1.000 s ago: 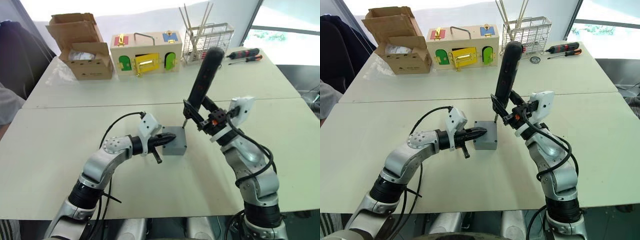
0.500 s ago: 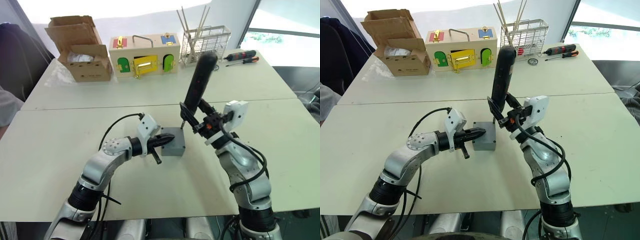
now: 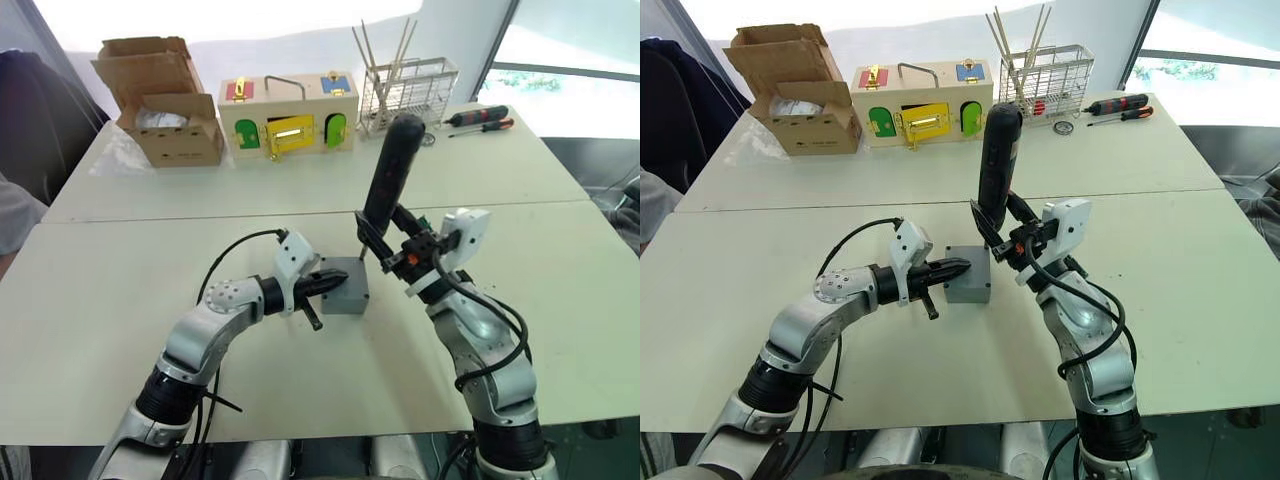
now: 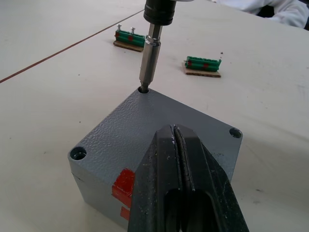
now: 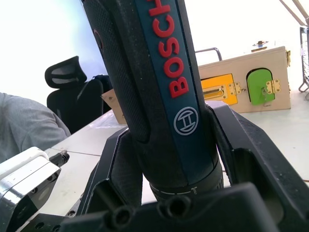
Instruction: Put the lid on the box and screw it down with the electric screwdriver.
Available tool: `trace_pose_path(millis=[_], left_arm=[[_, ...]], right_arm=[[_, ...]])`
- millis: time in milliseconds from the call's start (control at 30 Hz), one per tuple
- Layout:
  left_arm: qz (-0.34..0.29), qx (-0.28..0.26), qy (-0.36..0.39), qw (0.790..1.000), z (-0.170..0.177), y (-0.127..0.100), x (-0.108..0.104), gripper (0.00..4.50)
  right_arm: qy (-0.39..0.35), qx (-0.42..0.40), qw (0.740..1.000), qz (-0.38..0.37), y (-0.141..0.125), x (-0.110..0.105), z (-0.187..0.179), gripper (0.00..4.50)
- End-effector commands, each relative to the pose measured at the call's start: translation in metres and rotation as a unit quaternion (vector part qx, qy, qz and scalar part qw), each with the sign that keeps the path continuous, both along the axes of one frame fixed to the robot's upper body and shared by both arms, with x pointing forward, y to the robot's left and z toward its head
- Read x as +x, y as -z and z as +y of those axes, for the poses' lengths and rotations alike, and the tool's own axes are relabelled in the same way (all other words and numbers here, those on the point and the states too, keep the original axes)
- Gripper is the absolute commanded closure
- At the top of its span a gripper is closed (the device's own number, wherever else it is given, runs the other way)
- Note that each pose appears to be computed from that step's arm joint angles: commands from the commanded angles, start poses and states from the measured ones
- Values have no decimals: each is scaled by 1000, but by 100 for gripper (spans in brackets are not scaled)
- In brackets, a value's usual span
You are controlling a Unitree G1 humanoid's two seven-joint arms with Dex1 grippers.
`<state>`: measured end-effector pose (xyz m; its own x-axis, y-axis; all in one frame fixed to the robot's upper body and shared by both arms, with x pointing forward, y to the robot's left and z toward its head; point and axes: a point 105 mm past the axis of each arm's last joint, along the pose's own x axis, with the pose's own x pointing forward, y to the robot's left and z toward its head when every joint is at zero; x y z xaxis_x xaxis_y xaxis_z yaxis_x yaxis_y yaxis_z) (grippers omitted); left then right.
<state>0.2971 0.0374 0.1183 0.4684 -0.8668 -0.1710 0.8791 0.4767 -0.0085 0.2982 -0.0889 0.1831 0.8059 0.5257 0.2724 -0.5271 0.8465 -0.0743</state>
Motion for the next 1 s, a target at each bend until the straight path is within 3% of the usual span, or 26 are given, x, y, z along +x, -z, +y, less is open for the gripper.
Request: trace_pose_path(millis=[33,1000], left_arm=[[-2,3,-1,1000,-1,0,-2,450],[0,7,-6,1000,-2,6,-5,450]], right_arm=[[-41,-17,995,87,44,-2,16,257],[-35,-44,985,161,73,11,5,257]])
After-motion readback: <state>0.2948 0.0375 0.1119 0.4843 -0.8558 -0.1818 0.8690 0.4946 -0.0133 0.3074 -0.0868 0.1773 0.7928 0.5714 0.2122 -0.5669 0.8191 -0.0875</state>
